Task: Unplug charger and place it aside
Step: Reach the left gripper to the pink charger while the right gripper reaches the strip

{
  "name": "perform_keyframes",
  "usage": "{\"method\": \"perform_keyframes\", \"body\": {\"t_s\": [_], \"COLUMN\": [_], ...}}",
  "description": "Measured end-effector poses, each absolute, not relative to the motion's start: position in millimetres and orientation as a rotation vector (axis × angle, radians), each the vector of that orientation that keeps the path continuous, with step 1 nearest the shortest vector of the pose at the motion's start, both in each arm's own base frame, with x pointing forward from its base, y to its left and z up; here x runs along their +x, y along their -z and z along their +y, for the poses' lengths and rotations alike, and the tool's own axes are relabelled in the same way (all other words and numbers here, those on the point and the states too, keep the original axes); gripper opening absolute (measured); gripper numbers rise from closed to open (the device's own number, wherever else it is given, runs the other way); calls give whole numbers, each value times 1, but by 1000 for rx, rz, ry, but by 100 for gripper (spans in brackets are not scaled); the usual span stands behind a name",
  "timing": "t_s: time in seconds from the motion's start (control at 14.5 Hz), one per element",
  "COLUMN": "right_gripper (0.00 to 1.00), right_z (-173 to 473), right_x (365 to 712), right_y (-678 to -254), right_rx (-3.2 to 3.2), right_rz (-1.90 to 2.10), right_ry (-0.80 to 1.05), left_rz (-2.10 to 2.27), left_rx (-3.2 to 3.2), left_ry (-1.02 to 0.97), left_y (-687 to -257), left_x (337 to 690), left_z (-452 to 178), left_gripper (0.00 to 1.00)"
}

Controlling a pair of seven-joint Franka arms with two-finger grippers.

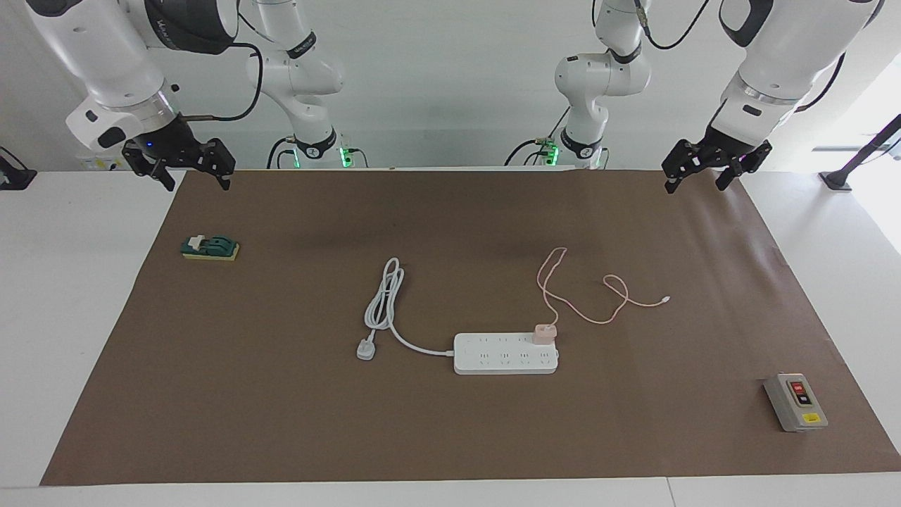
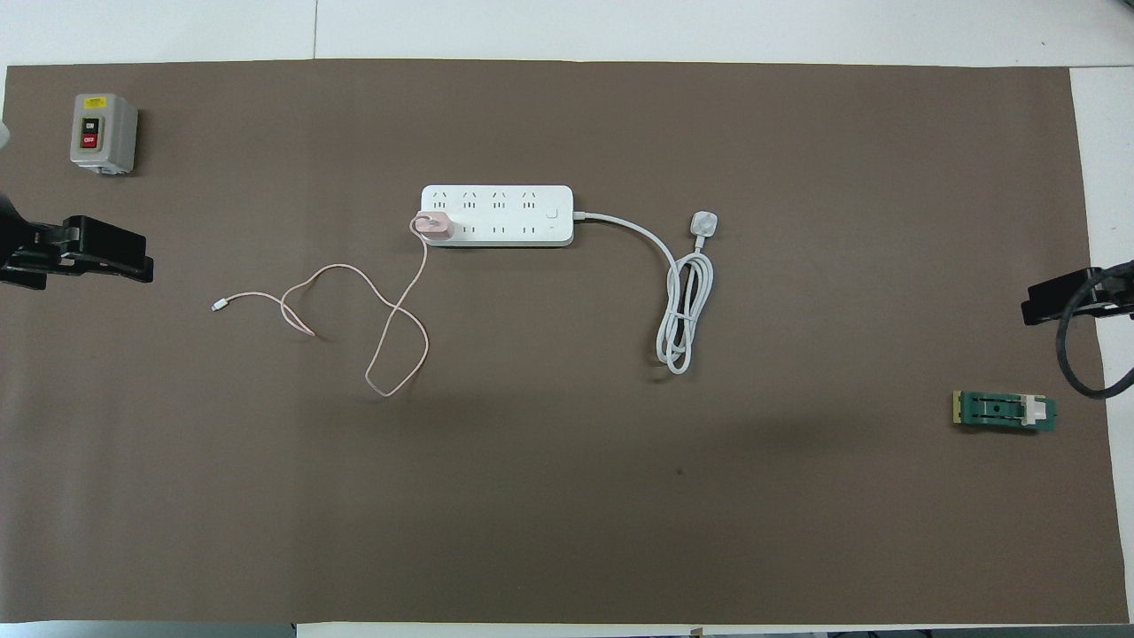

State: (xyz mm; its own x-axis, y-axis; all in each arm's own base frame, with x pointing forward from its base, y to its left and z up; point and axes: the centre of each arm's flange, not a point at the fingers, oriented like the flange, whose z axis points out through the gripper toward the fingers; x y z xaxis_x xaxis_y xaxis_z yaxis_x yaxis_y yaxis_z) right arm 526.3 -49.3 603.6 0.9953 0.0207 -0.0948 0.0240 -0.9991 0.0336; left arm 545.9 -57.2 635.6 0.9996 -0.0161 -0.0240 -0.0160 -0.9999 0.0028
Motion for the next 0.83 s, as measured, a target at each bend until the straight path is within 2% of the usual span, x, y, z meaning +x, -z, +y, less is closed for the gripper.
{"method": "perform_keyframes", "body": {"t_s": [0.48,0.83], "right_gripper": [100,100], "right_z": [-50,-50], "right_x": [526,526], "right_y": [-604,-603], "right_rx": [3103,3103], "right_rz": [34,25], "right_ry": [147,147], "left_rz": [91,536], "left_rx": [3137,3075], "left_ry": [33,-30], "left_y": [-631,-618], "left_x": [551,594], "left_z": [-61,-85], "left_gripper": [100,100]}}
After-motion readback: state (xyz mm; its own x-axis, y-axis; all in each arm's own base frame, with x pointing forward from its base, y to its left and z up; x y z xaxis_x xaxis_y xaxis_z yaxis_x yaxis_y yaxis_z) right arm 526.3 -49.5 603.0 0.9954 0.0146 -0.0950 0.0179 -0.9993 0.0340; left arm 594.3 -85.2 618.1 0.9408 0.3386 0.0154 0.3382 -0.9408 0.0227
